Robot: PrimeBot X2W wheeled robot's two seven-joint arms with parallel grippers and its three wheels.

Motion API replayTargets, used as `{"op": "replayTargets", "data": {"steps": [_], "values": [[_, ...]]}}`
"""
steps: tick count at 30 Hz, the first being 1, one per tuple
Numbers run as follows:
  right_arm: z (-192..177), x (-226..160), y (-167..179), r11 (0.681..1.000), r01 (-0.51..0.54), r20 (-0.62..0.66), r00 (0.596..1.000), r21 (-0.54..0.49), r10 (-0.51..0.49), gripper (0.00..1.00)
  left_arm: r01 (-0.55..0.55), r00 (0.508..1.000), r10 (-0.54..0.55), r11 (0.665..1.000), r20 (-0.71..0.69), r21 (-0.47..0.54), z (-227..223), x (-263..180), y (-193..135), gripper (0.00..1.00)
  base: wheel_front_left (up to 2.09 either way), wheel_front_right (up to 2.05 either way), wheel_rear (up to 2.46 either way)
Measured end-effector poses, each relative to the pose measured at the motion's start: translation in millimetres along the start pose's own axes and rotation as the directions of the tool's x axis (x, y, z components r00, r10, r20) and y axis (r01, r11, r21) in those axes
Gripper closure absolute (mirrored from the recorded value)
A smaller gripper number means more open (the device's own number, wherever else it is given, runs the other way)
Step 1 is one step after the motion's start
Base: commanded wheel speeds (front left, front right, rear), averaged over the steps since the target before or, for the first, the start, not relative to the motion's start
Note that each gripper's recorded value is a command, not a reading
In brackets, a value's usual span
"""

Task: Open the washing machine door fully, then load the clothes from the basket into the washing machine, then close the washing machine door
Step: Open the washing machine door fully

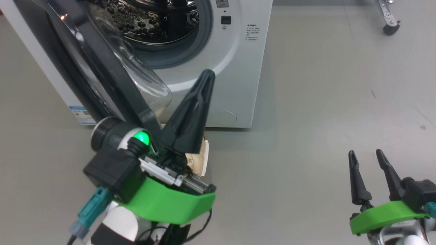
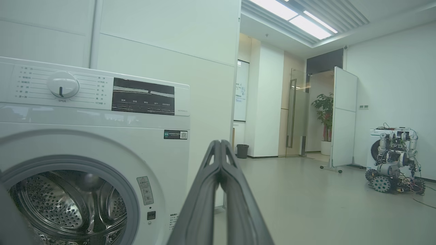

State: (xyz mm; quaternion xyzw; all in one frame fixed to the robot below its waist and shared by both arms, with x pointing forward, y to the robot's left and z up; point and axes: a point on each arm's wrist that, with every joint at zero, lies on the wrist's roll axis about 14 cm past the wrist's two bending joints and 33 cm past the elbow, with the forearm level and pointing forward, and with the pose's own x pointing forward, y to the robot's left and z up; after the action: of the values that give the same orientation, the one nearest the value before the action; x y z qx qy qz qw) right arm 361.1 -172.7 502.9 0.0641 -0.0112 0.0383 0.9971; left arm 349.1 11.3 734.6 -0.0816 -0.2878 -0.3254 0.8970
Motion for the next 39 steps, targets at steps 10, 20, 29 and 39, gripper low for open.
{"op": "replayTargets", "data": {"steps": [10, 20, 29, 39], "values": [[1.1, -5.2, -7.0, 1.0, 0.023, -0.003, 1.0, -0.002, -0.023, 0.0, 0.04, 0.986, -0.063, 0.988, -0.154, -0.147, -50.8, -12.3, -31.8, 1.0, 0.0, 0.0, 0.0], [1.1, -6.2, -5.5, 1.0, 0.02, -0.003, 1.0, -0.001, -0.02, 0.0, -0.086, 0.93, 0.007, 0.976, -0.369, -0.198, -123.5, -37.6, -19.6, 1.0, 0.0, 0.0, 0.0], [-0.1, -7.4, -10.6, 0.999, 0.036, -0.008, 0.999, -0.003, -0.036, 0.0, -0.209, 0.883, 0.124, 0.967, -0.453, -0.142, -162.6, -49.3, 13.5, 1.0, 0.0, 0.0, 0.0], [-4.0, -4.9, -8.7, 1.0, 0.03, -0.019, 0.999, 0.008, -0.03, 0.0, -0.321, 0.842, 0.242, 0.943, -0.481, -0.088, -177.5, -61.2, 49.3, 1.0, 0.0, 0.0, 0.0]]}}
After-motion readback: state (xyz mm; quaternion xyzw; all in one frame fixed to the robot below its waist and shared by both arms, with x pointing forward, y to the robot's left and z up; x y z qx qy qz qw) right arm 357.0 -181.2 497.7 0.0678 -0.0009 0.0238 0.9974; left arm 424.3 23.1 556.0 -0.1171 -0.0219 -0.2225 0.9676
